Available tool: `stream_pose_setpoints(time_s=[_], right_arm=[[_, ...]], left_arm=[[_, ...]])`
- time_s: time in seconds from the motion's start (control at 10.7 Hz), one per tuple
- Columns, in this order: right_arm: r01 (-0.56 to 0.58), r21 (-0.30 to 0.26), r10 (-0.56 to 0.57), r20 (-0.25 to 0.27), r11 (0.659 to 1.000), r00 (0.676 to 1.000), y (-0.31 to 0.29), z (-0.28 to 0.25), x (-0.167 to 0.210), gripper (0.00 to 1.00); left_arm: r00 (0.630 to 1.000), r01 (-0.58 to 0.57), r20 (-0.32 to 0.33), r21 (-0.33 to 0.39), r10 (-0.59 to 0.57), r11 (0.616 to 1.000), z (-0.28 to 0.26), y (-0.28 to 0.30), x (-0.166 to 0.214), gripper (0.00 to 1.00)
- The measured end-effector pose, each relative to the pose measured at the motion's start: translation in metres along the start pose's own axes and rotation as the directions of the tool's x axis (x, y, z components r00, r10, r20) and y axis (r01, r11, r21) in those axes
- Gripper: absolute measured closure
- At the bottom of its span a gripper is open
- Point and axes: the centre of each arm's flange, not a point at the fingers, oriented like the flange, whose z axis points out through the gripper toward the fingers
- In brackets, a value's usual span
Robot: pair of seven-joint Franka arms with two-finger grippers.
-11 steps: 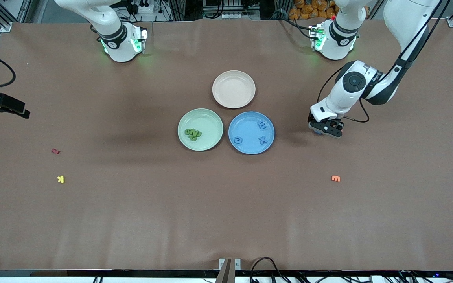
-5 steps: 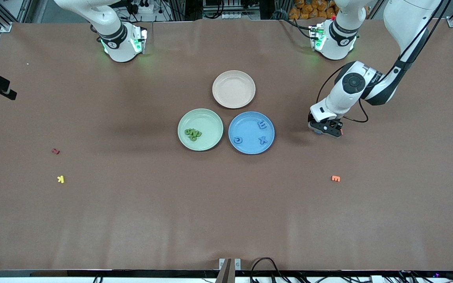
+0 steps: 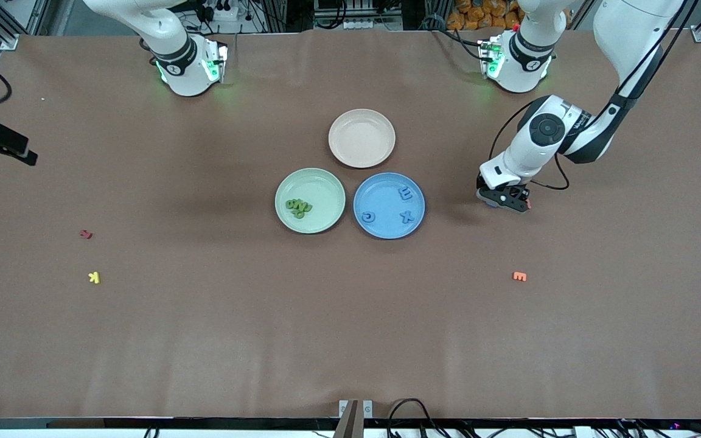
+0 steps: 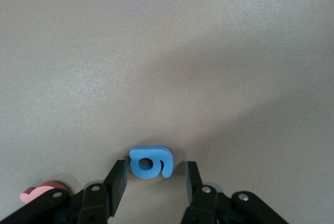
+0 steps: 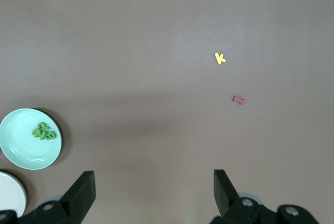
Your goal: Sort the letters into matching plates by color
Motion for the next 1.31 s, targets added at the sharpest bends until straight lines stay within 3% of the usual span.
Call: stream_pose_setpoints(time_s=[0.47,0.84,1.31], right_arm=[[0.013,-0.025,-0.012,0.012,1.0,1.0,-0.009,0.023,0.004,0.0],[0.014,-0.026,-0.014,-0.019,1.0,1.0,-0.009,0.011,0.004,0.0],[0.012,-0.029,-0.014,-0.052,0.999,0.999,-0.009,-0.004,0.004,0.0]], left_arm=[[1.0,0.001,0.006,-0.007,-0.001,1.0,0.003,0.001,-0.001,0.48],[1.0,0.002,0.005,-0.007,-0.002,1.0,0.003,0.0,-0.001,0.64],[1.0,0.002,0.002,-0.006,-0.002,1.0,0.002,0.0,0.0,0.64]])
